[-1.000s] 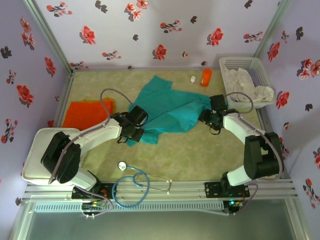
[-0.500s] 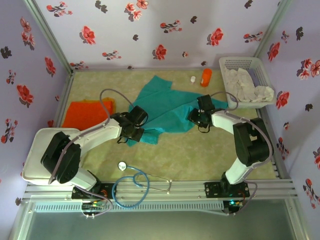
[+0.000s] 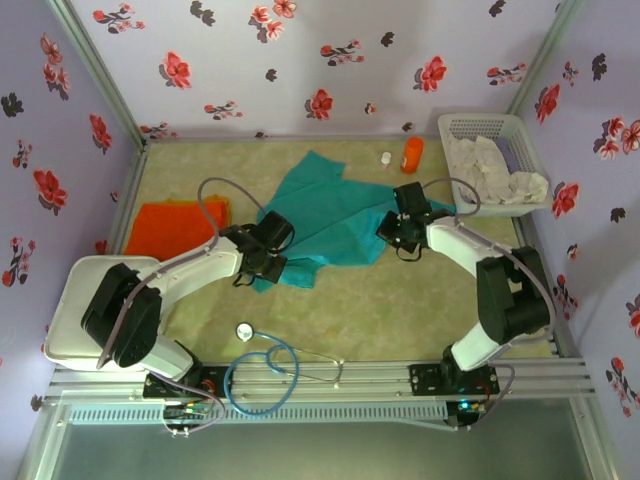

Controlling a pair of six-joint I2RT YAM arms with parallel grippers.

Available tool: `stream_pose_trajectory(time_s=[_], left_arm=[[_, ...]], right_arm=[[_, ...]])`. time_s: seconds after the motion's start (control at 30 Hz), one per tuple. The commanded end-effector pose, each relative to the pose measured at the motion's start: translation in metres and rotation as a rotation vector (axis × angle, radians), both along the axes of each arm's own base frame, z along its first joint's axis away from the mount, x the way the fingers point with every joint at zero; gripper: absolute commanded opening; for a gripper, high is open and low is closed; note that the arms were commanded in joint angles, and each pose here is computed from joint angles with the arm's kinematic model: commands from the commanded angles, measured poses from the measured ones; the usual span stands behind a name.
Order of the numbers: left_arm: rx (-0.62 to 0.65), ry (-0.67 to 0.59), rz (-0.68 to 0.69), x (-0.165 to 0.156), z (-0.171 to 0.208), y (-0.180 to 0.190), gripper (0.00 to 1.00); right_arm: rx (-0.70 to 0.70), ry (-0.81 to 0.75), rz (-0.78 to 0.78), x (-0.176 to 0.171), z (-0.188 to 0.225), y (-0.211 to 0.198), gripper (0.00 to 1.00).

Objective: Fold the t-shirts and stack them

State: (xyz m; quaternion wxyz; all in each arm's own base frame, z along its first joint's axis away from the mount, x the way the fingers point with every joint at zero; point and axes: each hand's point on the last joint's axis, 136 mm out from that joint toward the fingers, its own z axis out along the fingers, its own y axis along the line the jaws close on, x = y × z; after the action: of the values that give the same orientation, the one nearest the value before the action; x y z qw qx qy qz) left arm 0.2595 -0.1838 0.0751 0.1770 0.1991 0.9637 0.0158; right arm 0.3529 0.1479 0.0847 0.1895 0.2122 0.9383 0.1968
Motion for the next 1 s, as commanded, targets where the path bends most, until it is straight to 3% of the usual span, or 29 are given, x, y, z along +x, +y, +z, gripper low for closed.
stream_pose_trajectory(time_s=[0.0, 0.2, 0.47, 0.63, 0.67, 0.77, 0.83, 0.97], left_arm=[[0.014, -0.029, 0.008, 0.003, 0.011, 0.008, 0.00], [0.039, -0.012, 0.003, -0.001, 0.008, 0.012, 0.00], [0.070, -0.020, 0.013, -0.009, 0.017, 0.026, 0.00], [0.073, -0.033, 0.032, -0.012, 0.021, 0.032, 0.00], [0.071, -0.036, 0.033, -0.012, 0.022, 0.032, 0.00], [0.060, -0.045, 0.045, -0.012, 0.024, 0.032, 0.00], [0.047, -0.045, 0.055, -0.012, 0.022, 0.031, 0.00], [0.056, -0.030, 0.051, -0.013, 0.015, 0.030, 0.00]], right_arm=[[-0.004, -0.051, -0.016, 0.008, 0.049, 0.000, 0.00], [-0.056, -0.092, 0.047, 0.056, 0.083, 0.014, 0.00], [-0.122, -0.011, 0.162, 0.128, 0.044, 0.043, 0.00], [-0.187, 0.034, 0.199, 0.150, 0.013, 0.043, 0.38], [-0.194, 0.032, 0.191, 0.151, 0.013, 0.041, 0.40], [-0.182, -0.025, 0.203, 0.146, 0.024, 0.042, 0.64], [-0.193, -0.082, 0.197, 0.138, 0.038, 0.036, 0.69], [-0.231, -0.122, 0.175, 0.108, 0.060, 0.015, 0.69]])
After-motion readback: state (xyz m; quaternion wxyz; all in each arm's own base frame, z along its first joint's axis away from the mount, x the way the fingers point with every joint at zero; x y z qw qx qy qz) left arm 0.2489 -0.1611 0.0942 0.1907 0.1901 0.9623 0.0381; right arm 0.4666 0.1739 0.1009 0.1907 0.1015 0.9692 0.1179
